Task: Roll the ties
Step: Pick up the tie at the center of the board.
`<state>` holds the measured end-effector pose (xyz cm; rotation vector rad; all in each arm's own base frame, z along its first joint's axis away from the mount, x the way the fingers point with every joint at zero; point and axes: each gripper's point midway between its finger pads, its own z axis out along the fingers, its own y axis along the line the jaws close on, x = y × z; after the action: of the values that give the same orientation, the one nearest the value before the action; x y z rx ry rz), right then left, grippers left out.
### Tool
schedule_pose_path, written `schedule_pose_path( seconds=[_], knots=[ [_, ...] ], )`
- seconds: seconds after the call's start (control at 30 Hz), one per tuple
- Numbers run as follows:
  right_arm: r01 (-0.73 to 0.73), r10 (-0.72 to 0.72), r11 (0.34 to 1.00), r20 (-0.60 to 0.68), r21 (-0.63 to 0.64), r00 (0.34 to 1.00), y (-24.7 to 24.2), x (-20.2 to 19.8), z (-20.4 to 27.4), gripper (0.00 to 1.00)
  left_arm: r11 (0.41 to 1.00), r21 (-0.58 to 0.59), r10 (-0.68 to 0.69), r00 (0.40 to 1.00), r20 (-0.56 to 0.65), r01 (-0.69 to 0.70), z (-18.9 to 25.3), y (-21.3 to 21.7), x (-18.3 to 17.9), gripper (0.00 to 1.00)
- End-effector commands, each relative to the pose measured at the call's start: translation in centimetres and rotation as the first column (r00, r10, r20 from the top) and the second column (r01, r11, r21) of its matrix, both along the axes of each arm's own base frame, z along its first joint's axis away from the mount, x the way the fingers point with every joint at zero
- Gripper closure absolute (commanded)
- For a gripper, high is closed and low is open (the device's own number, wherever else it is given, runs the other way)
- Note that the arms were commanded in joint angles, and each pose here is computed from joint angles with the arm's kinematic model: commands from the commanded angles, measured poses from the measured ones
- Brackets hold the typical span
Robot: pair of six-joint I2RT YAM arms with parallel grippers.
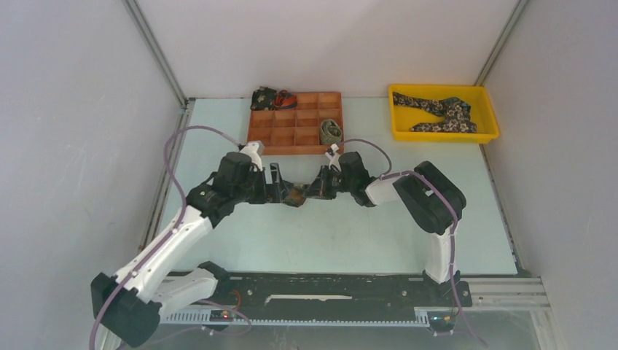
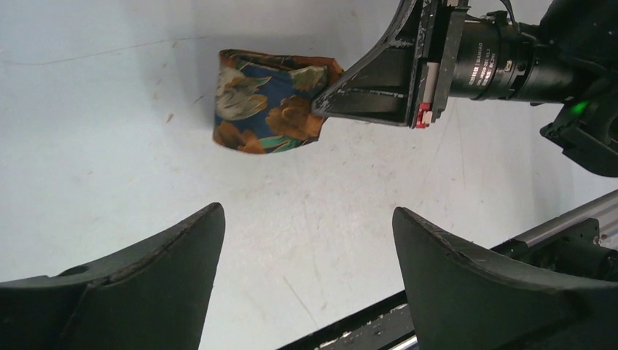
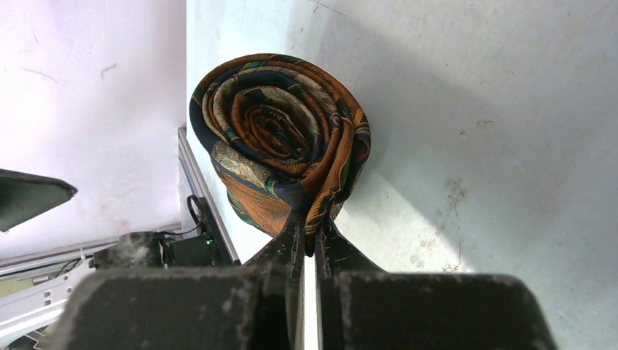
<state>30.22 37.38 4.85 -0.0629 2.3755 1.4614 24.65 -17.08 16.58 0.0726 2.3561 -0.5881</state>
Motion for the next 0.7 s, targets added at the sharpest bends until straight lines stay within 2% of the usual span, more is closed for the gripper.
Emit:
schedule_pose_path(
  seconds=[0.0, 0.2, 0.43, 0.57, 0.67],
  knots=[
    [-0.025, 0.016, 0.997, 0.115, 0.071, 0.993, 0.5, 1.1, 4.1, 1.00, 0.998, 0.039, 0.053, 0.996, 0.076, -0.056, 3.1, 2.7, -1.4, 0.09],
    [-0.018, 0.005, 0.995, 0.132, 0.100, 0.991, 0.0, 2.1, 5.3, 1.00, 0.993, 0.070, 0.081, 0.984, 0.156, -0.093, 5.3, 5.1, -3.1, 0.08],
    [-0.010, -0.009, 0.993, 0.164, 0.115, 0.986, -0.6, 4.3, 7.7, 1.00, 0.984, 0.134, 0.087, 0.970, 0.228, -0.120, 5.8, 7.5, -4.4, 0.07],
    [0.008, -0.027, 0.995, 0.190, 0.099, 0.981, -1.3, 6.2, 8.8, 1.00, 0.984, 0.127, 0.094, 0.963, 0.252, -0.129, 6.2, 7.9, -4.9, 0.01],
    [0.024, -0.037, 0.998, 0.207, 0.065, 0.978, -1.8, 7.8, 9.5, 1.00, 0.983, 0.116, 0.106, 0.955, 0.276, -0.142, 6.8, 8.3, -5.2, 0.00]
  ],
)
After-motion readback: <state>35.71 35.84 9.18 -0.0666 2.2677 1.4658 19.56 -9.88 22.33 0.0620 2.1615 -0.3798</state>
